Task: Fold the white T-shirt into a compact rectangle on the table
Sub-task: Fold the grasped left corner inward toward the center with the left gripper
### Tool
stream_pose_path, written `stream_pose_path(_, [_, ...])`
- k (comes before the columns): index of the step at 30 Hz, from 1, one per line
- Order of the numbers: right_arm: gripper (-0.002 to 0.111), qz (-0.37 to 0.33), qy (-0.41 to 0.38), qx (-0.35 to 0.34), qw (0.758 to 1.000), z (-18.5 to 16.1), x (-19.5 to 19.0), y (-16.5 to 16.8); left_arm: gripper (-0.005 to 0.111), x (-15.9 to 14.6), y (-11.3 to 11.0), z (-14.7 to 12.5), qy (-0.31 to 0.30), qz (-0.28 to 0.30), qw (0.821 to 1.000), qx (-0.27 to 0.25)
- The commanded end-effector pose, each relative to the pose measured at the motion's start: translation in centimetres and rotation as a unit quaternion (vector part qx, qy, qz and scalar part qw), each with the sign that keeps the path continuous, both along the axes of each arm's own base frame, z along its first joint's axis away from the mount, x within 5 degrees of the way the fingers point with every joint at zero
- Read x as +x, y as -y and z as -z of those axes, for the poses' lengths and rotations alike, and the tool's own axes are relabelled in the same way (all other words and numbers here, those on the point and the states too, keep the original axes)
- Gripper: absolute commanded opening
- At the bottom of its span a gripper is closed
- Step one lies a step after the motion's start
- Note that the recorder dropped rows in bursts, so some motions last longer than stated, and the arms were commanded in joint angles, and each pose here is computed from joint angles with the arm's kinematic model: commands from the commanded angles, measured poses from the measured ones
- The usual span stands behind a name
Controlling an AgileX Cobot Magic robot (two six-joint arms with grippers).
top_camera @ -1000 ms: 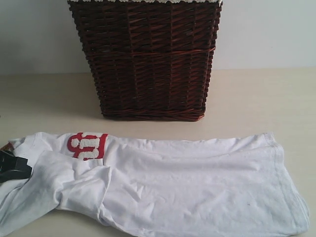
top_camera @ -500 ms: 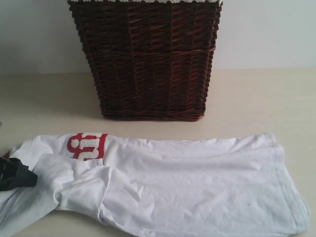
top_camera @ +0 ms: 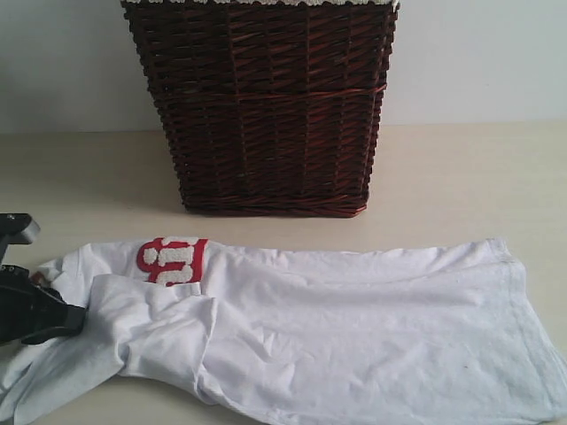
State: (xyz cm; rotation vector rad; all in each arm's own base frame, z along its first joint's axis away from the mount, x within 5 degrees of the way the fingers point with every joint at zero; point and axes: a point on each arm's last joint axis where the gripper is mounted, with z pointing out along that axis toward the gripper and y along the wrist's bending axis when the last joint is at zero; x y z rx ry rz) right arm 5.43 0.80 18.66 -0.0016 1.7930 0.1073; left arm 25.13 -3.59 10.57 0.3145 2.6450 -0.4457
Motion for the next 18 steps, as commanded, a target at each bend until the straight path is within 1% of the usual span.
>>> stream_pose_path(1, [0.000, 0.000, 0.004, -0.001, 1.000, 0.1, 0.0, 0.0, 0.000, -0.2, 0.8, 0.4, 0.000, 0.021, 1.000, 0.020])
stream_pose_path(4, [0.000, 0.000, 0.004, -0.002, 1.000, 0.1, 0.0, 0.0, 0.000, -0.1, 0.6, 0.3, 0.007, 0.016, 0.999, 0.033])
stream_pose_path(8, [0.000, 0.000, 0.004, -0.002, 1.000, 0.1, 0.0, 0.0, 0.000, 0.2, -0.9, -0.8, 0.033, -0.014, 0.997, 0.063])
stream_pose_path(15, [0.000, 0.000, 0.004, -0.002, 1.000, 0.1, 0.0, 0.0, 0.000, 0.3, -5.0, -3.9, 0.086, -0.109, 0.989, 0.054])
stream_pose_path(18, [0.000, 0.000, 0.004, -0.002, 1.000, 0.1, 0.0, 0.0, 0.000, 0.0, -6.1, -4.4, 0.095, -0.113, 0.988, 0.046])
